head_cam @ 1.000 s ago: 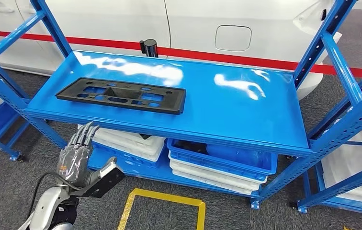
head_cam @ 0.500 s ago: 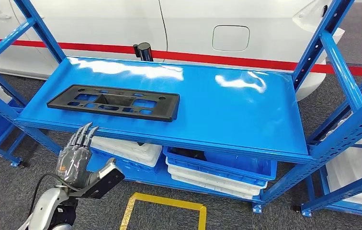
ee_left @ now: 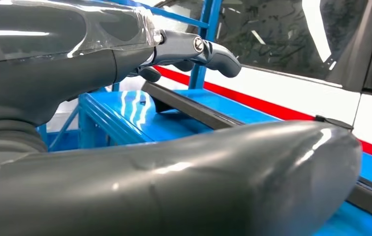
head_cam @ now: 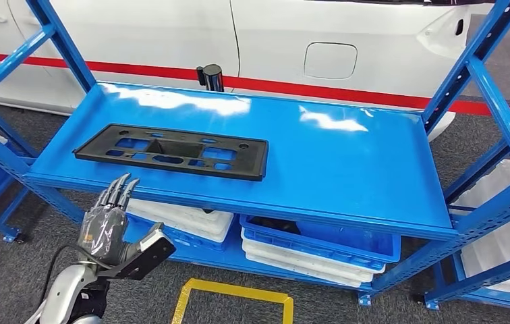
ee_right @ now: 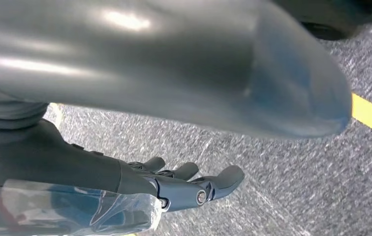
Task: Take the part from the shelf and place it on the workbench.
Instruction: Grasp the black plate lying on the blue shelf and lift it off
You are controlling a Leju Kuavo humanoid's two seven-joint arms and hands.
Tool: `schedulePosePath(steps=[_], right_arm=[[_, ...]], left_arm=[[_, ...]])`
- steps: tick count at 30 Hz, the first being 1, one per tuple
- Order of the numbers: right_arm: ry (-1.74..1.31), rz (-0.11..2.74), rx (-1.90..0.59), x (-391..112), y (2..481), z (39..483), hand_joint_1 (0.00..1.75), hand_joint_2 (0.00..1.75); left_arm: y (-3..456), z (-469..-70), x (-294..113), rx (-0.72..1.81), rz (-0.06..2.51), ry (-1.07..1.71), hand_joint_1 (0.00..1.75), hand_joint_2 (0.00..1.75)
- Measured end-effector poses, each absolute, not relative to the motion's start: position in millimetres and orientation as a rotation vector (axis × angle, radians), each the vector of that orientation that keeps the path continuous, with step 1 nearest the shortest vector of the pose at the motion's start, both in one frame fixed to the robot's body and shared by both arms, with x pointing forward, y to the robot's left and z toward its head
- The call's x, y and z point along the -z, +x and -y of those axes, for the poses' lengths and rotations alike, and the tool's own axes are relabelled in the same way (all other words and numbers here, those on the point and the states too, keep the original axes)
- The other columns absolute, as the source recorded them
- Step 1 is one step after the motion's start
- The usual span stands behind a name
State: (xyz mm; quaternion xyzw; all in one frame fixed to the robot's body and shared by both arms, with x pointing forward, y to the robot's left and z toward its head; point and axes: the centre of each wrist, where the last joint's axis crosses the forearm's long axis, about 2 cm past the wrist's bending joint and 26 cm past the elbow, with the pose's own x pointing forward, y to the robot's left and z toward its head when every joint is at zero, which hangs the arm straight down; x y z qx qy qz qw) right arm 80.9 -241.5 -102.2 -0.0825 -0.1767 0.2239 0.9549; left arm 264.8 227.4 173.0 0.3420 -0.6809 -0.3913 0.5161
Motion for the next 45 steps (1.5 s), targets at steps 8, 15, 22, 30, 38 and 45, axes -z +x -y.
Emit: schedulePosePath(steps=[8,15,22,30,38,45], right_arm=[[-0.170,0.360,-0.456,102.1,81.7,242.2,0.00,0.00],[-0.170,0.362,-0.457,101.9,82.1,240.8,0.00,0.00],[-0.170,0.362,-0.457,101.7,82.9,240.3,0.00,0.00],[-0.171,0.360,-0.459,102.0,81.5,241.0,0.00,0.00],[-0.172,0.361,-0.458,102.0,82.1,241.9,0.00,0.00],[-0.170,0.363,-0.458,101.9,82.4,241.3,0.00,0.00]], left_arm=[[264.4,-226.6,-172.6,0.944,1.633,0.818,0.00,0.00],[264.8,-226.9,-173.3,0.942,1.634,0.819,0.00,0.00],[265.1,-227.0,-173.7,0.941,1.634,0.820,0.00,0.00],[264.7,-226.2,-173.7,0.950,1.627,0.823,0.00,0.00],[264.1,-224.1,-173.4,0.980,1.623,0.844,0.00,0.87],[265.2,-222.9,-174.7,0.996,1.617,0.846,0.00,1.75]])
